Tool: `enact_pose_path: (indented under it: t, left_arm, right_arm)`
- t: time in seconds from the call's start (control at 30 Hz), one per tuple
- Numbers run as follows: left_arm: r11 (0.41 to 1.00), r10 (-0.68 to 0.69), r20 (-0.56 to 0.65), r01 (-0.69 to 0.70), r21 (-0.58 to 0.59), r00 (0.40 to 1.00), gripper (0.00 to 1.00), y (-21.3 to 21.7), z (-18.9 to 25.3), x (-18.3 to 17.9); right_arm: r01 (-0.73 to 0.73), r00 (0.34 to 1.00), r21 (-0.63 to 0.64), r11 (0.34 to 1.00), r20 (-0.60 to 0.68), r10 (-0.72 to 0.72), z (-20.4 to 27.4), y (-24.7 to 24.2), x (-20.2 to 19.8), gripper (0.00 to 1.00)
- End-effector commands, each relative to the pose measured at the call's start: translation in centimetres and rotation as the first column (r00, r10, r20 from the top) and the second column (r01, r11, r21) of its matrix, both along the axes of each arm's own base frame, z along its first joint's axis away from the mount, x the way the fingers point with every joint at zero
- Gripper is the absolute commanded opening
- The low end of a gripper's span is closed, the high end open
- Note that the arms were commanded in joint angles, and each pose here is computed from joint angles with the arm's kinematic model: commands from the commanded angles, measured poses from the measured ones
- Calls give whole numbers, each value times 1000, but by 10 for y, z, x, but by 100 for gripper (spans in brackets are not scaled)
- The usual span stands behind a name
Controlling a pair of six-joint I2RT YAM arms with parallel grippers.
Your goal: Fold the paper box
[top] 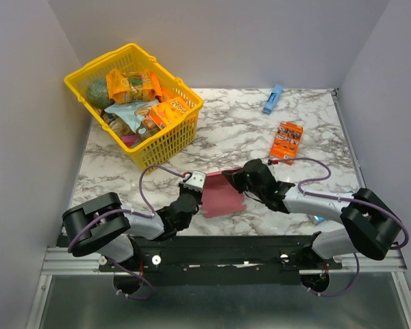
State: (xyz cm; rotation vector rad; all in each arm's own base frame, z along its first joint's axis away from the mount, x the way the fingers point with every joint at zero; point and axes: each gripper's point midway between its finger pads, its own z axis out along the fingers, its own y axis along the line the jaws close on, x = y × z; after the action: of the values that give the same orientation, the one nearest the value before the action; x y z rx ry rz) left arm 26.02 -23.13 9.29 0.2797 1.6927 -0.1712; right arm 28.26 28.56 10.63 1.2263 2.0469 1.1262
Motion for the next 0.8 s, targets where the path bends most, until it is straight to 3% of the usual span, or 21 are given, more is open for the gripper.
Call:
enact_pose_path:
  t: [0.0,0.03,0.13,0.23,0.4,0.43,0.5,0.53,0.63,0.77]
  left_arm:
    - [999,-8,46,10,-35,999,45,-3,16,0]
    - [999,-17,54,19,-48,998,60,-4,21,-1]
    - [995,-82,72,86,-56,994,75,-9,30,-6]
    - [979,-180,75,187,-84,981,82,-17,39,-18]
    - [942,-311,16,310,-125,950,83,-22,38,-42]
    - [934,-314,15,312,-177,949,83,-21,46,-45]
    - [946,-281,-44,269,-180,959,83,-11,37,-46]
    - [944,-231,-48,212,-252,972,85,-3,46,-43]
    - [940,-182,-101,143,-308,978,87,14,45,-40]
    - [936,-59,-250,-33,-349,967,89,47,21,-23]
  right_arm:
    - [22,1000,-43,999,-17,-23,-18,-10,0,1]
    - [22,1000,-44,999,-18,-23,-20,-10,0,1]
    - [17,1000,-38,999,-15,-18,-24,-11,-2,1]
    - [15,1000,-39,999,4,-15,-26,-14,-3,1]
    - [1,999,-52,999,49,2,-28,-18,-5,1]
    - [4,999,-60,998,51,0,-30,-20,-7,1]
    - [2,998,-67,998,65,2,-31,-23,-8,1]
    - [5,998,-77,997,56,-1,-37,-27,-11,1]
    - [11,997,-73,997,82,-5,-36,-30,-11,1]
    - [9,996,-94,996,88,-1,-39,-33,-12,1]
